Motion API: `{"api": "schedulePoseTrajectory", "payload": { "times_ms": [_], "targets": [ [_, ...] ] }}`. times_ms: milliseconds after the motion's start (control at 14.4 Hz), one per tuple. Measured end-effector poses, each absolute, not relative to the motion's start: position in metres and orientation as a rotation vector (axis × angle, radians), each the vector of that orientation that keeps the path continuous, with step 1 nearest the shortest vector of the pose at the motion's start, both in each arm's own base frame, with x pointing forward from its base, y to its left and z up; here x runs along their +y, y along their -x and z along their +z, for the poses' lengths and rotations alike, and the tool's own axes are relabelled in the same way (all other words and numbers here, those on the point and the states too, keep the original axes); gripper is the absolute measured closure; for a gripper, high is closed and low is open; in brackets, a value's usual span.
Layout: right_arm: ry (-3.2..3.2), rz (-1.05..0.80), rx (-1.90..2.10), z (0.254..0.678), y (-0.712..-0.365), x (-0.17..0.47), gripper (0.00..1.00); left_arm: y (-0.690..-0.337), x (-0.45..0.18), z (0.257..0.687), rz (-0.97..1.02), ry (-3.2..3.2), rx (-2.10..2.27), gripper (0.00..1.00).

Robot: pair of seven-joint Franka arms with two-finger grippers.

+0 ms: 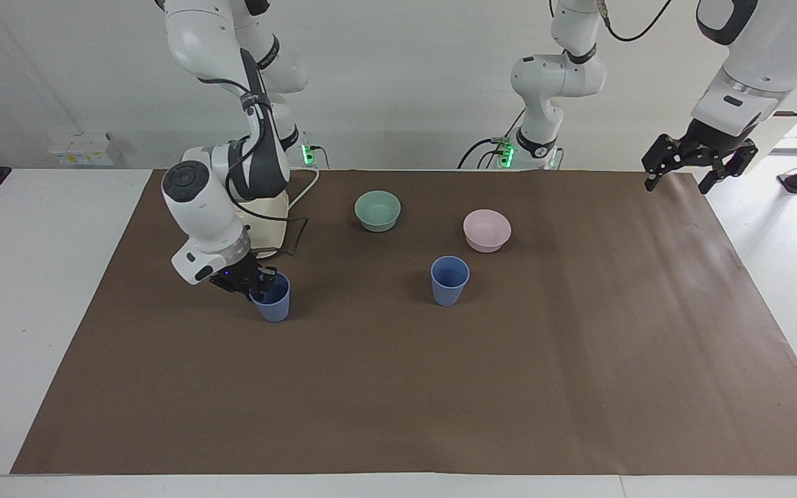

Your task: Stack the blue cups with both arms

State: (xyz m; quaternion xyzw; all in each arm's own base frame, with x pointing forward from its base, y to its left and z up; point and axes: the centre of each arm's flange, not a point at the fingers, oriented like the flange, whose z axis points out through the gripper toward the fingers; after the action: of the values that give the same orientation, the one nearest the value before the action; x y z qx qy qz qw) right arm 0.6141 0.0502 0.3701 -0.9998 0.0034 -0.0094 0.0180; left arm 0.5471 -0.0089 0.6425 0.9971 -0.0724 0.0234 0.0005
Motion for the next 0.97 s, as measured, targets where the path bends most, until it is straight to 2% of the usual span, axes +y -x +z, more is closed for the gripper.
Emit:
{"api": "schedulePoseTrajectory", "payload": {
  "times_ms": [138, 346, 554, 762, 969],
  "targets": [
    [3.105, -0.018, -0.011, 0.386, -0.618, 0.059, 0.96, -0.547, -0.009, 0.644, 0.074, -3.132, -0.227, 0.0],
    [3.103, -0.015, -0.007, 0.433, -0.625, 0.095, 0.96, -0.546, -0.009, 0.644, 0.065, -3.131, -0.227, 0.0],
    [3.096, -0.048, 0.029, 0.484, -0.62, 0.156, 0.96, -0.545, -0.008, 0.643, 0.042, -3.125, -0.213, 0.0],
    [3.074, -0.096, 0.068, 0.512, -0.606, 0.231, 0.96, -0.544, -0.007, 0.642, 0.032, -3.125, -0.178, 0.0],
    [3.049, -0.13, 0.068, 0.529, -0.603, 0.279, 0.96, -0.544, -0.007, 0.642, 0.031, -3.124, -0.176, 0.0]
  ]
}}
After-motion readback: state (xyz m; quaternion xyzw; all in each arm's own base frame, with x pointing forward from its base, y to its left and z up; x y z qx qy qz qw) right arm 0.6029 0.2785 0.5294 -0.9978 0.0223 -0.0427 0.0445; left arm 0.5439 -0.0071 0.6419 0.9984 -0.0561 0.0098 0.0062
